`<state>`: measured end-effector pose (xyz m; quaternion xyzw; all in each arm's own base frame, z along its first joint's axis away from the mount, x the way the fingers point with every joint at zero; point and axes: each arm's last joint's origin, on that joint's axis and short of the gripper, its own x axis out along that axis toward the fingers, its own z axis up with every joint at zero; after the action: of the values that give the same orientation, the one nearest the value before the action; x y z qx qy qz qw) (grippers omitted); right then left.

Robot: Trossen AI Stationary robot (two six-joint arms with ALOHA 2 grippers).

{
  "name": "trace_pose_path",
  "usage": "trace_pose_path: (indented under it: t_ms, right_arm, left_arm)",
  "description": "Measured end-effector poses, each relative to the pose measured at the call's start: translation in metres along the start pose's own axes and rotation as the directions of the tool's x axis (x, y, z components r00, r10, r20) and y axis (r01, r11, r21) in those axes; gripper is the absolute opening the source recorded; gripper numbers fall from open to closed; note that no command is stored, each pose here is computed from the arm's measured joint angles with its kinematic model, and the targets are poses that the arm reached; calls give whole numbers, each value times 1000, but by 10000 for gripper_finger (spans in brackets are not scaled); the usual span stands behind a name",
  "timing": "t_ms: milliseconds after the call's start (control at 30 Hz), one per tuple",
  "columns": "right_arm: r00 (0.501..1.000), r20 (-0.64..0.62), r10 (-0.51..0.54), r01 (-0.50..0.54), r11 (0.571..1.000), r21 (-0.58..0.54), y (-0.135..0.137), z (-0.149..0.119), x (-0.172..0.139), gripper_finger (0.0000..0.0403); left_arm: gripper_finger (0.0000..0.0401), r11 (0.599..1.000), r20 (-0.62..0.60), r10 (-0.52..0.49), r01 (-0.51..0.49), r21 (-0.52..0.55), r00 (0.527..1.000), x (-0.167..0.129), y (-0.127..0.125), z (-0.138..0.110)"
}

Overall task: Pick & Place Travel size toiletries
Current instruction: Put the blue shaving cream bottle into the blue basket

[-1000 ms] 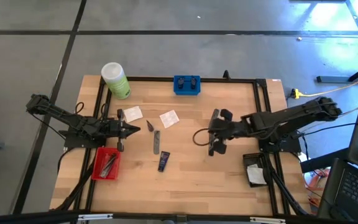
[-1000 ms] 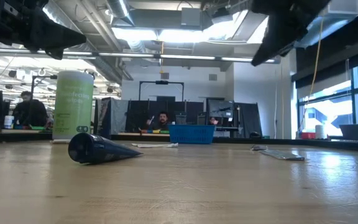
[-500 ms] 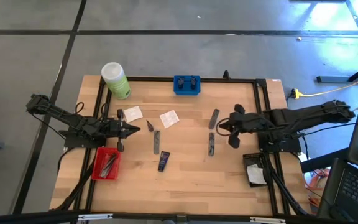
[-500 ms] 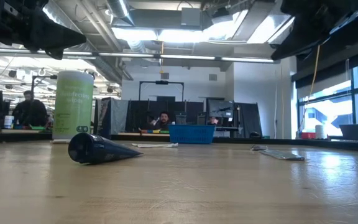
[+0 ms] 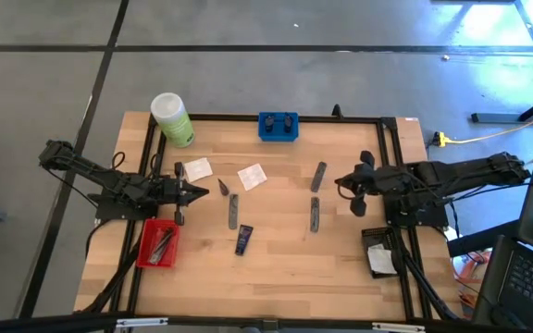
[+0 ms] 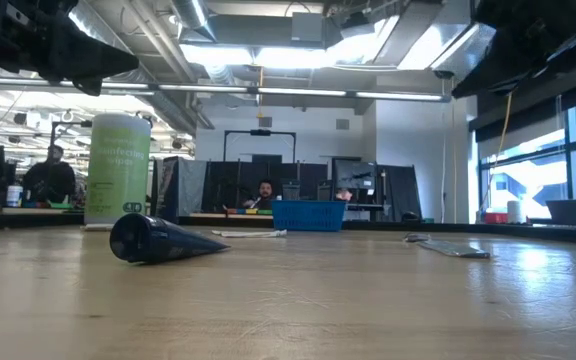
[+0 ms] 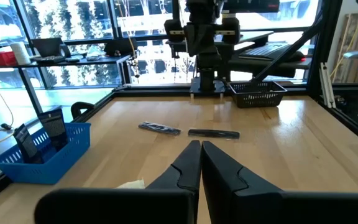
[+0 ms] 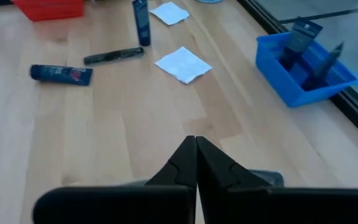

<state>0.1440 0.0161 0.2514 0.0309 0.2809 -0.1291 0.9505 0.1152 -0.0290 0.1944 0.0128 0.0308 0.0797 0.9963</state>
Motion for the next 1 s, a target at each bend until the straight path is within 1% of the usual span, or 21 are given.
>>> trace_pose_path:
  t_ms: [200,500,1000]
  right_arm:
    - [999,6,-35,35,999,2,-3,-6,-1,18]
    - [999,1,-36,36,999,-1,-2,-6,1,50]
    - [999,-1,-36,36,999,-1,-2,-6,2,84]
  left_arm:
    - [12,1000,0,0,0,0,1000,0,0,0]
    - [9,1000,0,0,0,0,1000,0,0,0]
    - [11,1000,0,0,0,0,1000,0,0,0]
